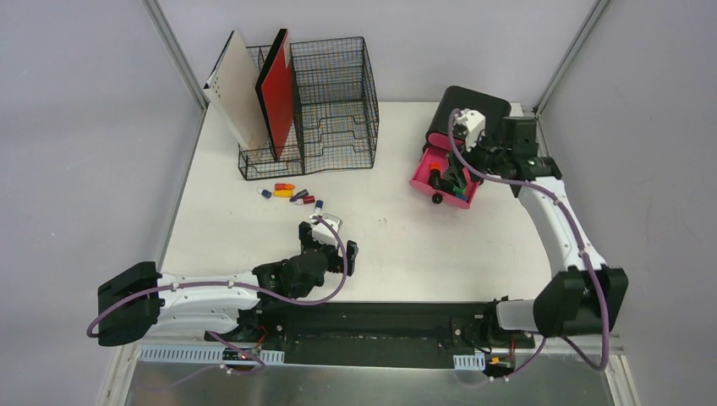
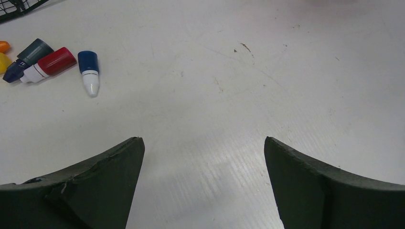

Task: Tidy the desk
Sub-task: Place the stationery in the drawer.

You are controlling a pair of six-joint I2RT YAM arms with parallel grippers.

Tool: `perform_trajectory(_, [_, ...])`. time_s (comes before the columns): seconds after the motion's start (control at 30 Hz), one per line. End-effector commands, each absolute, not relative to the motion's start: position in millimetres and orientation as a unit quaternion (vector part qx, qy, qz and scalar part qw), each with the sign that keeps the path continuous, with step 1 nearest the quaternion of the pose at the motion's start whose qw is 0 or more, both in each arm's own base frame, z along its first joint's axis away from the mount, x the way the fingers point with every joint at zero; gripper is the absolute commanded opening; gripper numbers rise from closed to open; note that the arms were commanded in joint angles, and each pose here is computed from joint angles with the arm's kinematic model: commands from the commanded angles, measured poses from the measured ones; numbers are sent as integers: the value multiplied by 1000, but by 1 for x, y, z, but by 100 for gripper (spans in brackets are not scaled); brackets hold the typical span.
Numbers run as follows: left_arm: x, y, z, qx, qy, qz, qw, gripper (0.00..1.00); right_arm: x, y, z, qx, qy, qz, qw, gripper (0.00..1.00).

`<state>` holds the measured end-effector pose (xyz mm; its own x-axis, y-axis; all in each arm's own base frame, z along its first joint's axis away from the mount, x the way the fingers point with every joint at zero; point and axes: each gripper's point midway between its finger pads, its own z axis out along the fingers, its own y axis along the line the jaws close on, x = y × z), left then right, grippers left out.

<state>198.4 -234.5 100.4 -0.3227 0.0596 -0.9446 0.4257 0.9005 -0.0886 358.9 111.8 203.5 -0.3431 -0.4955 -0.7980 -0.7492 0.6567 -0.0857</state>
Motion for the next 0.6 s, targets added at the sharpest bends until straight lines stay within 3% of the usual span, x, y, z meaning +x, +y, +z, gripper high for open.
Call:
perform_trajectory(0.0, [202, -233, 109, 130, 789, -174, 575, 99, 321, 126, 248, -371, 767, 239, 467, 71])
perform_trajectory(0.37, [203, -229, 109, 117, 791, -170, 576, 99, 270, 121, 266, -318, 731, 354, 489, 73])
perform_trajectory(0.57, [204, -226, 110, 106, 793, -167, 577, 99, 264, 102, 261, -300, 715, 348, 527, 75])
